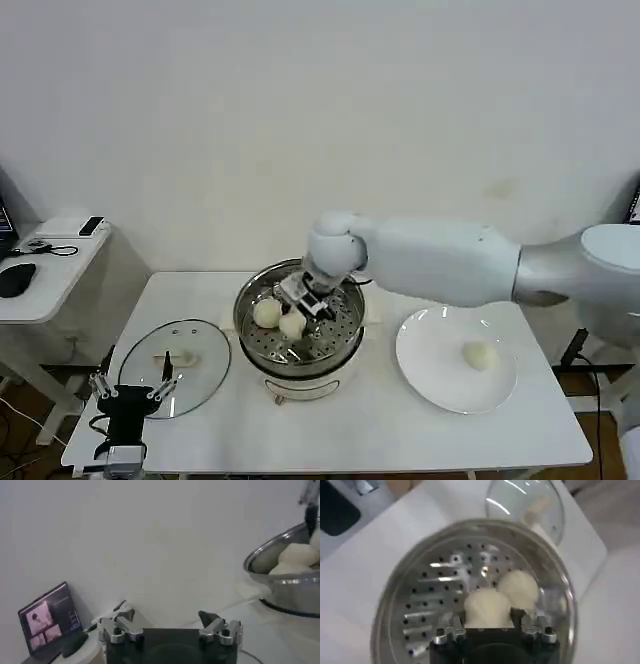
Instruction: Take steamed baozi put them in steamer then cover it.
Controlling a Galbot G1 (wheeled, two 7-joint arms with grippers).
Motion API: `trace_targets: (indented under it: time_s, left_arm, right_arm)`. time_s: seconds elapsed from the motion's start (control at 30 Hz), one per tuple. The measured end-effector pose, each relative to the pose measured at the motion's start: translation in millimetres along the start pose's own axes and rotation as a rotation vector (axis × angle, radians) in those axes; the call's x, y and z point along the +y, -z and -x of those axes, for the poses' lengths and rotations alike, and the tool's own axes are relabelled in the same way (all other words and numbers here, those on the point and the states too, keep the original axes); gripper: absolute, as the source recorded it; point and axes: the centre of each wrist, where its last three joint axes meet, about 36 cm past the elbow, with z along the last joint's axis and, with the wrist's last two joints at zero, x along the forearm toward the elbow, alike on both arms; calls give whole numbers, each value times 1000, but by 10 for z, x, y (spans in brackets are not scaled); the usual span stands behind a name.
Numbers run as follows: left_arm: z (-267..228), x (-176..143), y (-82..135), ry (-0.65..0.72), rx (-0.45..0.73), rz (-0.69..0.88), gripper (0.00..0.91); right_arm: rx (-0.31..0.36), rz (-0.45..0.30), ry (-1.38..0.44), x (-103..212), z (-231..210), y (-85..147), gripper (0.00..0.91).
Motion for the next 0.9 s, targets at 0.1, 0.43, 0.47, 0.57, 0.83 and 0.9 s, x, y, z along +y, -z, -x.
trace_targets:
  time_s: [0.1, 0.43, 0.47, 0.57, 0.83, 0.9]
  left_arm:
    - [0, 7, -3, 4, 1, 1, 907]
    - [-2, 10, -3, 9, 2, 0, 907]
    - [-2, 11, -3, 8, 2, 0, 907]
    - [0, 5, 1, 7, 0, -1, 907]
    - [33, 4, 40, 0, -16, 1, 907]
    - [45, 3, 56, -5, -20, 4, 907]
  right_arm:
    - [-9, -28, 15, 23, 77, 39, 625]
    - [-30, -87, 39, 83, 197, 103, 907]
    - [-30, -89, 36, 84, 195, 98, 907]
    - [-24, -94, 29, 85, 175, 84, 907]
    - [3, -53, -38, 48, -61, -86, 907]
    - [8, -21, -62, 55, -124, -174, 907]
